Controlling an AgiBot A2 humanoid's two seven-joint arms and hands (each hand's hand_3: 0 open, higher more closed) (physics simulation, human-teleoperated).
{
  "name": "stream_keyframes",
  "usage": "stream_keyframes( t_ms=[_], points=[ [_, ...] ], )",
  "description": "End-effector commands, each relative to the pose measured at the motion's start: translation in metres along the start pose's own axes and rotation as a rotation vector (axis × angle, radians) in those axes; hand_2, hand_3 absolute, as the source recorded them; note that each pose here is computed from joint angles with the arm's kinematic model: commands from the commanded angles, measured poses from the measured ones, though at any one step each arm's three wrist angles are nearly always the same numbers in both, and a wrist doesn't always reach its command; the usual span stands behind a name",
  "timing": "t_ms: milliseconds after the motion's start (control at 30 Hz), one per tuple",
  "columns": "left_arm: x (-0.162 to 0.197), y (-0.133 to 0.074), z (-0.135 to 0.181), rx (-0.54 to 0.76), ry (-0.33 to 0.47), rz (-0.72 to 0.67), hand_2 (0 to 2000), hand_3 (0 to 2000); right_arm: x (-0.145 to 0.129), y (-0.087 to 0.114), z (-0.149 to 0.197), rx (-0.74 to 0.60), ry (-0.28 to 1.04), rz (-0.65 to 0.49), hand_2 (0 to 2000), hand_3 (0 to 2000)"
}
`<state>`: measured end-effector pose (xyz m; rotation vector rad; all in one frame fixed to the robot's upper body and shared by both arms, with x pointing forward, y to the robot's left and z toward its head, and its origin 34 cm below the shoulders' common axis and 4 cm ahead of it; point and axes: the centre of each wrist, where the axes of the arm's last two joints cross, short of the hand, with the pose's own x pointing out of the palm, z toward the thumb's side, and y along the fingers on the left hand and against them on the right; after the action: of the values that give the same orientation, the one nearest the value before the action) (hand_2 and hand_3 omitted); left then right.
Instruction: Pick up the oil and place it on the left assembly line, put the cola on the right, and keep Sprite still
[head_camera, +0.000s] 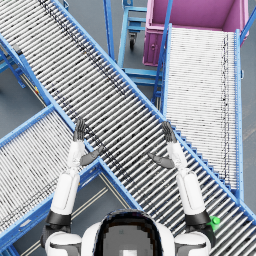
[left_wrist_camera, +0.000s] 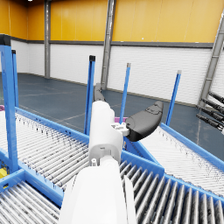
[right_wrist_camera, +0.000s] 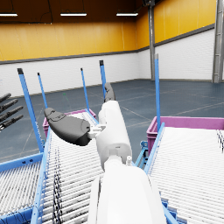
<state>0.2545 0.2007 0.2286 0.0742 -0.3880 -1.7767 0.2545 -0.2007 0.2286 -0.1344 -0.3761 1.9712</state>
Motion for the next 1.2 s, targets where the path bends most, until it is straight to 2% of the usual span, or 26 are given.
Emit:
stream_keyframes(
  t_ms=[33,1200],
  points=[
    [0.0000,0.0000,0.0000,0.000,0.000,0.000,0,0,0.0000,0.0000,0.0000,0.000,0.000,0.000,0,0],
    [0.0000,0.0000,0.0000,0.000,0.000,0.000,0,0,0.0000,0.0000,0.0000,0.000,0.000,0.000,0,0]
  ],
)
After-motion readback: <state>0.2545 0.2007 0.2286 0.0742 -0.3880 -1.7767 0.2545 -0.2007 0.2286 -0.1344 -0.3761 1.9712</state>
